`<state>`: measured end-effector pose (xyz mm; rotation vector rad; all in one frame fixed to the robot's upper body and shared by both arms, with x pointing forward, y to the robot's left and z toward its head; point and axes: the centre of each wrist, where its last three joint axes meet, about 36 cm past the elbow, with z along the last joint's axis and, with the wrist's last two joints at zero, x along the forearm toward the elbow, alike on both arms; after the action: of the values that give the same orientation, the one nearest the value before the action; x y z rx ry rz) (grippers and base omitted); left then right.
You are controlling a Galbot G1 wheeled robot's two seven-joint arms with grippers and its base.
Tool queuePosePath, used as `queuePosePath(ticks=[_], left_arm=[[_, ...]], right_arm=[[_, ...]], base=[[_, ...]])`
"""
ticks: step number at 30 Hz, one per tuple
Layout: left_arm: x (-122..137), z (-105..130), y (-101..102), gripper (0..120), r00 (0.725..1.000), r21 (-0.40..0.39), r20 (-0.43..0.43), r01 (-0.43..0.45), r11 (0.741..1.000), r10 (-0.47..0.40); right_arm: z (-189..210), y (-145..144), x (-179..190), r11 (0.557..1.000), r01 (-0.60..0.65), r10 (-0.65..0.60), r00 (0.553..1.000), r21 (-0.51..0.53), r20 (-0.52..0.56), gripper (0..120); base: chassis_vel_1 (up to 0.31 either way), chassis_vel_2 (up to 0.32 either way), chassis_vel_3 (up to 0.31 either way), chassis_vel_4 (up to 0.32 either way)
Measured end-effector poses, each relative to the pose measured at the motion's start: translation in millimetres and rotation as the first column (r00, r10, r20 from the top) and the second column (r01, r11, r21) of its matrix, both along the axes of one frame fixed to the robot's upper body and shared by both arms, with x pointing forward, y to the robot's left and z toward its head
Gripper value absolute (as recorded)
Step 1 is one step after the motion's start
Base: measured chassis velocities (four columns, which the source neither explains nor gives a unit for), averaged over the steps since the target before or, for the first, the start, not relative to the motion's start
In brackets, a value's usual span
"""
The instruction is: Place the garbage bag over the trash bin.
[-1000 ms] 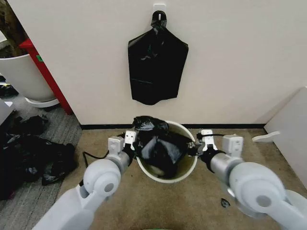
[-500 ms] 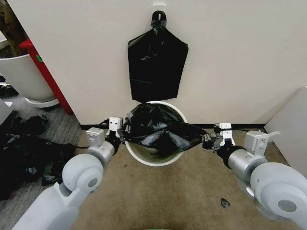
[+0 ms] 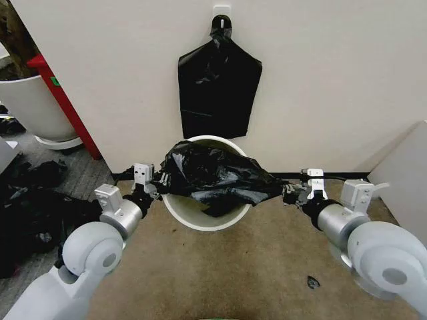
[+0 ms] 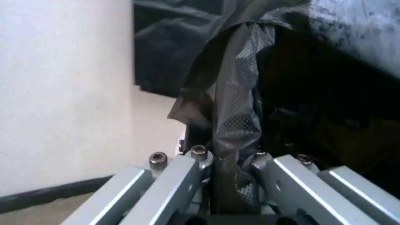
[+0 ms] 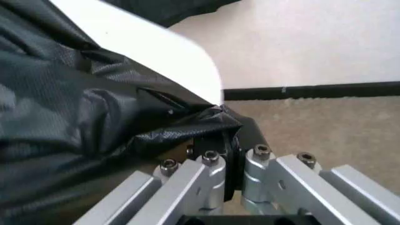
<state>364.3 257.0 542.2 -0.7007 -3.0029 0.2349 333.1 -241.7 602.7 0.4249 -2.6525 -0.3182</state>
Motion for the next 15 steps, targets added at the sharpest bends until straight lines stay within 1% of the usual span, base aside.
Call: queuePosePath(ticks=[6,15], left_arm=[[-1.0,-1.6,1.1,1,0.999,-0.029,0.003,0.033,0.999,-0.033],[0.8,4.2,1.3,1,0.999,-0.070,0.014,0.051,0.996,-0.050]], right_arm=[[-4.5,-6.1,8.7,1.000,-0.022,0.022,1.000,0.020,-0.008,0],[-10.5,-15.0,18.5,1.000,0.016,-0.016,0.999,0.005,-0.032,0]], base=[[0.000,0.000,0.000,0.000],[0.000,0.000,0.000,0.000]])
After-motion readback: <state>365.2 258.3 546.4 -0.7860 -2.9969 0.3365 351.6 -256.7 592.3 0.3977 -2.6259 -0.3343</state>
